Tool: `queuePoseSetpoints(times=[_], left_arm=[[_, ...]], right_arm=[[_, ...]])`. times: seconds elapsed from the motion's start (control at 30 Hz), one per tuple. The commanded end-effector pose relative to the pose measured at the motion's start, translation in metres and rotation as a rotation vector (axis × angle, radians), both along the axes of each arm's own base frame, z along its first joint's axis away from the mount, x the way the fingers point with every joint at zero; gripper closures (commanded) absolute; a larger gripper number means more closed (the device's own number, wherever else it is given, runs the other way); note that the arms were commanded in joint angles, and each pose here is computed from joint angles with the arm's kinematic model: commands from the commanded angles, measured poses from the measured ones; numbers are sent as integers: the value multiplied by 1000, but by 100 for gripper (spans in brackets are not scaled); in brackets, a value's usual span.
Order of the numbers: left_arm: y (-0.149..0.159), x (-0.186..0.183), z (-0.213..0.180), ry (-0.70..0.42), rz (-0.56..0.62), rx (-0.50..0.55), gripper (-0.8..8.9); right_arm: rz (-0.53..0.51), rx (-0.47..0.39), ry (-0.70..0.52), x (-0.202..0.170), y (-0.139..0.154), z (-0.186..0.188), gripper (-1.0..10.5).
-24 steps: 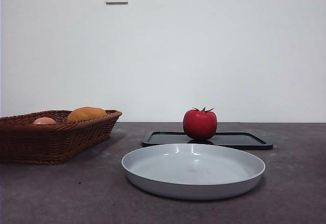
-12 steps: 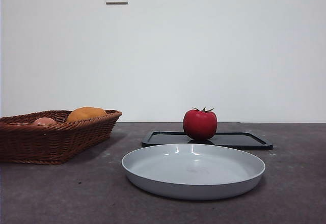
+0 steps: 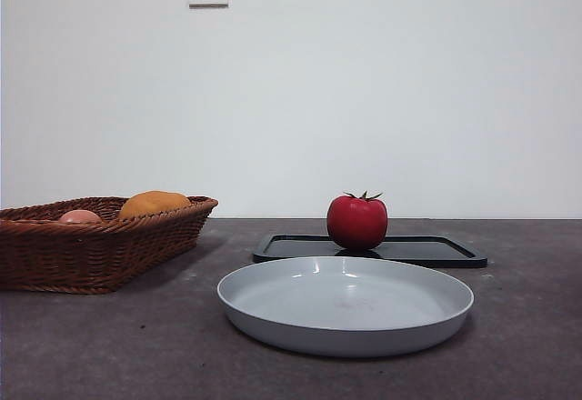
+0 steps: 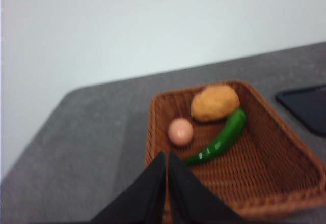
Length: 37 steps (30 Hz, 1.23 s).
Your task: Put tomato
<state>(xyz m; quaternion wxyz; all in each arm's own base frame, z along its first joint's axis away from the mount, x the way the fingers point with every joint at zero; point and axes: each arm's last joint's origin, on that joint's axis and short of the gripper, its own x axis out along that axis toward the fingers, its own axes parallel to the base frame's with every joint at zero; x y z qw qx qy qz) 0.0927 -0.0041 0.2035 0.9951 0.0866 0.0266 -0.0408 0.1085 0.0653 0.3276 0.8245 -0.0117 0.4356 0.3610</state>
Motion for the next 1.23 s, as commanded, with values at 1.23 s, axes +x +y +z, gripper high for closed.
queuePoseSetpoints(times=[1.23], left_arm=[[0,1,-53,153,11,-32,806]], right_arm=[[5,9,-3,0,1,2,940]])
